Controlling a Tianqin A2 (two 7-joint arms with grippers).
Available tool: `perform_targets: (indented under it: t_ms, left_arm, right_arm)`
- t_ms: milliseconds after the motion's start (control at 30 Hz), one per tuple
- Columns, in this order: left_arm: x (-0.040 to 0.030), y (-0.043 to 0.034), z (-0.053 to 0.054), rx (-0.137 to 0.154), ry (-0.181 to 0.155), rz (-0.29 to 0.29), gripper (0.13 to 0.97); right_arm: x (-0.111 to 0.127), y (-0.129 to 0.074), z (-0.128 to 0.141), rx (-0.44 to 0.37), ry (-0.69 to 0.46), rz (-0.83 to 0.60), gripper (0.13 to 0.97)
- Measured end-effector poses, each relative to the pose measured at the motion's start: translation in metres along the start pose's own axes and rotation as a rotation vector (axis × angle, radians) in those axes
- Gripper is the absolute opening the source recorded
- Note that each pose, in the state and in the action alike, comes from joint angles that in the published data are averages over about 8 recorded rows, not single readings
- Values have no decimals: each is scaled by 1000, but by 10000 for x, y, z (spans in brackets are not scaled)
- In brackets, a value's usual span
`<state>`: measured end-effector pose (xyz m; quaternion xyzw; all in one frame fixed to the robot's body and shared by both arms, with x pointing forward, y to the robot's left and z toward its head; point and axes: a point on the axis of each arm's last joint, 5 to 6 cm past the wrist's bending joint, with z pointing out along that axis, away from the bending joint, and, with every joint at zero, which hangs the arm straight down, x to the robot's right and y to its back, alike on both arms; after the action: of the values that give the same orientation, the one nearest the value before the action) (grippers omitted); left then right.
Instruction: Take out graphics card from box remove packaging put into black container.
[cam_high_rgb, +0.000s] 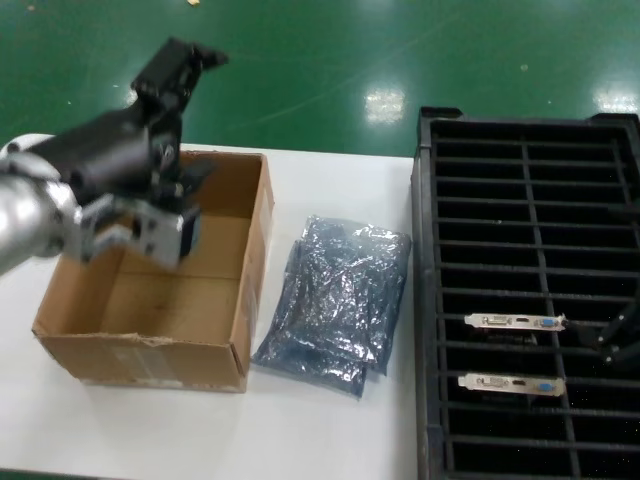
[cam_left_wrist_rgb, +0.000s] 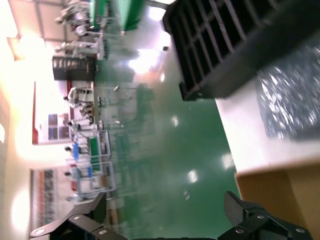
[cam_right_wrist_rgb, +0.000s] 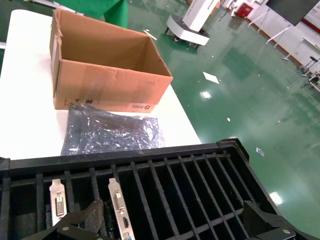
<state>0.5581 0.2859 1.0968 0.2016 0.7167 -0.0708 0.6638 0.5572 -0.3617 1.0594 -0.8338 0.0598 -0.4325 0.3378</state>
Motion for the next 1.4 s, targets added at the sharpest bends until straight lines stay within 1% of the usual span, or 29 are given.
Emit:
perform_targets:
  t_ms: [67, 100, 133, 200, 267, 400, 533, 667, 867, 1000, 1167, 1400]
  left_arm:
    - [61, -37, -69, -11, -3, 72, 792]
    - [89, -51, -93, -14, -2, 94, 813]
    - [112, -62, -110, -14, -2, 106, 813]
    - [150, -78, -127, -11, -2, 109, 841]
    - [180, -87, -120, -2, -5, 89, 868]
    - [245, -106, -84, 24, -18, 16, 922]
    - [333, -133, -55, 51, -34, -65, 922]
    - [430, -163, -28, 77, -53, -155, 944]
    - [581, -206, 5, 106, -81, -294, 965]
    - [686, -233, 22, 120, -100, -389, 965]
    - [820, -267, 37, 129, -124, -509, 966]
    - [1020, -314, 46, 129, -159, -682, 966]
  right_arm:
    - [-1, 0, 1, 0, 0, 0, 966]
    - [-4, 1, 4, 2, 1, 1, 966]
    - [-8, 2, 8, 4, 2, 2, 966]
    - [-21, 6, 22, 11, 6, 7, 966]
    - [-42, 11, 43, 22, 12, 14, 966]
    - [-105, 28, 105, 53, 32, 36, 966]
    - [-185, 49, 178, 89, 57, 65, 966]
    - [-274, 73, 253, 125, 86, 99, 966]
    - [-412, 109, 356, 173, 135, 155, 966]
    - [-507, 136, 420, 200, 168, 195, 966]
    - [-629, 169, 494, 228, 213, 248, 966]
    - [-809, 220, 586, 257, 279, 328, 966]
